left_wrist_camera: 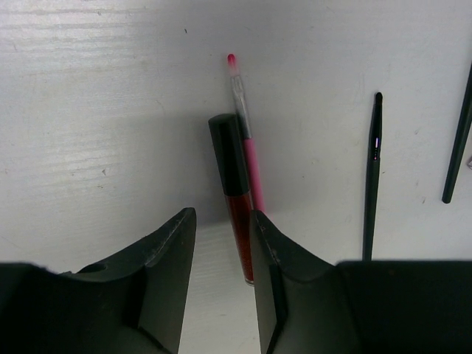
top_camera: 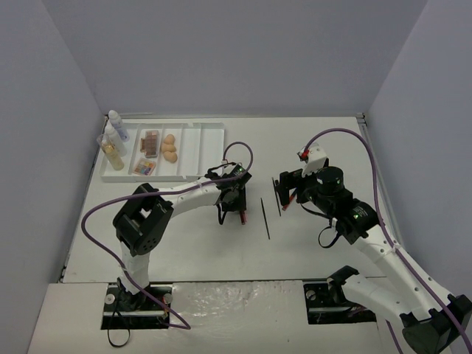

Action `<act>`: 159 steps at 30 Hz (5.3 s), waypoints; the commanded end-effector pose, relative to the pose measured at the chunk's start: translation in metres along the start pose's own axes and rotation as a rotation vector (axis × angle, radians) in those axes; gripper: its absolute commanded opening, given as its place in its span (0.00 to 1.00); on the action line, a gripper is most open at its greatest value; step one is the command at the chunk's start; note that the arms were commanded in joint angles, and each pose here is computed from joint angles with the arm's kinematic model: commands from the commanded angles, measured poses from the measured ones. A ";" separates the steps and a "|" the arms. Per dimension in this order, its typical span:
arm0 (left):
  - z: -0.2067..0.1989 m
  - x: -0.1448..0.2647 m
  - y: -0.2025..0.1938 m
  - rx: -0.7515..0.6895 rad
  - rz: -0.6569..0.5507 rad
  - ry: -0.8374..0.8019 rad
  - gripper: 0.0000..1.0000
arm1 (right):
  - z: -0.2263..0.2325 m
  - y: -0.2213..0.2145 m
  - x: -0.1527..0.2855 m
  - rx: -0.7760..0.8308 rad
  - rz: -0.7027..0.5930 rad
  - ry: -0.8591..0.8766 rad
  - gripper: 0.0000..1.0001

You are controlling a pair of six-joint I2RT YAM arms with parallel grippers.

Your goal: Organize the makeup

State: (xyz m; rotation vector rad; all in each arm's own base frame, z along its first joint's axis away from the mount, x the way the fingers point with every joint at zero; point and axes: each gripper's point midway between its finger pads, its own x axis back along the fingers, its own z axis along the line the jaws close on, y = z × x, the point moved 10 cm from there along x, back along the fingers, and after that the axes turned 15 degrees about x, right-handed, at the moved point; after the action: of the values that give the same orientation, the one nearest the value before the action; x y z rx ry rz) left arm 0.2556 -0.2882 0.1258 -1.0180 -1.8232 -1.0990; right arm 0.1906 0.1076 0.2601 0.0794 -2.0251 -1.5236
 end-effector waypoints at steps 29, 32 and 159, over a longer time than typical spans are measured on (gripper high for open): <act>0.048 0.090 0.144 -0.076 -0.339 0.000 0.00 | -0.001 0.008 -0.013 -0.038 -0.023 -0.017 1.00; 0.064 0.082 0.193 -0.084 -0.365 0.002 0.00 | -0.003 0.006 -0.018 -0.084 0.004 -0.072 1.00; -0.053 0.160 0.073 -0.176 -0.209 -0.909 0.00 | 0.001 0.059 -0.084 -0.538 -0.349 0.355 0.79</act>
State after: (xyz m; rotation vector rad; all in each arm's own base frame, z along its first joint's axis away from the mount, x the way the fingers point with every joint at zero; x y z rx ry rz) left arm 0.2674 -0.2832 0.2840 -1.7211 -2.5508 -0.8544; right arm 0.2733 0.1659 0.2650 0.4601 -1.1828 -2.0829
